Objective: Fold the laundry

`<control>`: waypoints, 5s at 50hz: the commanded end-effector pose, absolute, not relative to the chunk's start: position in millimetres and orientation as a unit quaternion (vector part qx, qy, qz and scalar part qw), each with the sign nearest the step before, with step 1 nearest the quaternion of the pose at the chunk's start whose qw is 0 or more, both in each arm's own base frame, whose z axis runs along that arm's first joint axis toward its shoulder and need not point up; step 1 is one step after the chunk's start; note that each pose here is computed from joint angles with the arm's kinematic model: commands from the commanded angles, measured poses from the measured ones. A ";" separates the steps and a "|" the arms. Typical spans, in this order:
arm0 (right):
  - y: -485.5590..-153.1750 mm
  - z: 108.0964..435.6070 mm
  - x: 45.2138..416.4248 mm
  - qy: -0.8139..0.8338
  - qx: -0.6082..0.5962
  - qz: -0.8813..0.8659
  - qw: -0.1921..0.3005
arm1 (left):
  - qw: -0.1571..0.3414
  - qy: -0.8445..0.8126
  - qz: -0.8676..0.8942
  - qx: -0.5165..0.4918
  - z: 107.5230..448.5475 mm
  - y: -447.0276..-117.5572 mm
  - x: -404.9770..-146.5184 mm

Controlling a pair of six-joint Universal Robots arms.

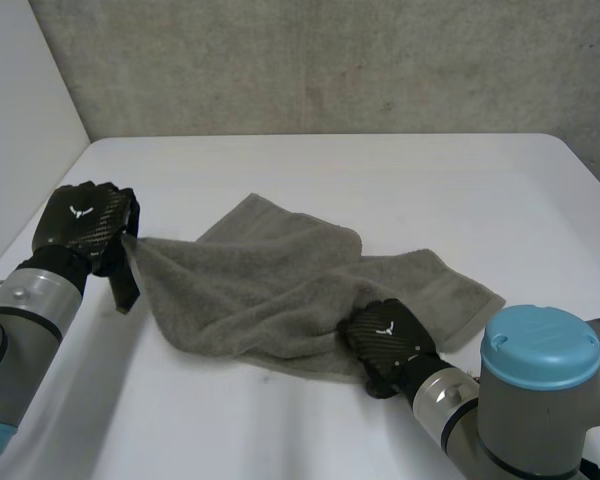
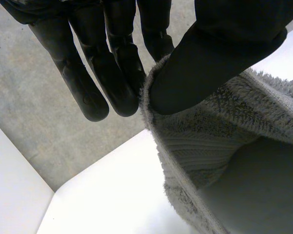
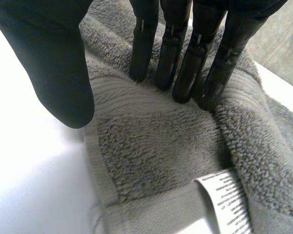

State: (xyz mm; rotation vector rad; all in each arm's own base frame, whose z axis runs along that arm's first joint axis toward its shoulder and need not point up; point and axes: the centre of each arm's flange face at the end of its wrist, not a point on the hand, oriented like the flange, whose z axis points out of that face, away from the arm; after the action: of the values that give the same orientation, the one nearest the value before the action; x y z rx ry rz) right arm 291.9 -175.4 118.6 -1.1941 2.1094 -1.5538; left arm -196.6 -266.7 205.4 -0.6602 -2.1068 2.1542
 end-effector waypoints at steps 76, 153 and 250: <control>-183.2 131.3 277.2 0.769 -0.353 -0.516 0.131 | 0.026 -0.676 0.706 -0.211 212.2 -262.6 -194.4; -209.6 250.4 214.9 0.739 -0.535 -0.408 -0.028 | -0.070 -0.714 0.598 -0.356 248.0 -204.6 -184.3; -264.6 131.3 218.4 0.759 -0.316 -0.567 0.048 | -0.064 -0.646 0.655 -0.386 156.8 -253.8 -211.4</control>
State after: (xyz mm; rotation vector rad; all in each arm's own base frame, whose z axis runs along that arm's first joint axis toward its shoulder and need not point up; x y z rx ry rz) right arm 216.4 -257.2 133.8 -0.9261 2.3514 -1.6357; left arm -214.0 -251.4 156.6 -1.2763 -2.1093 2.1406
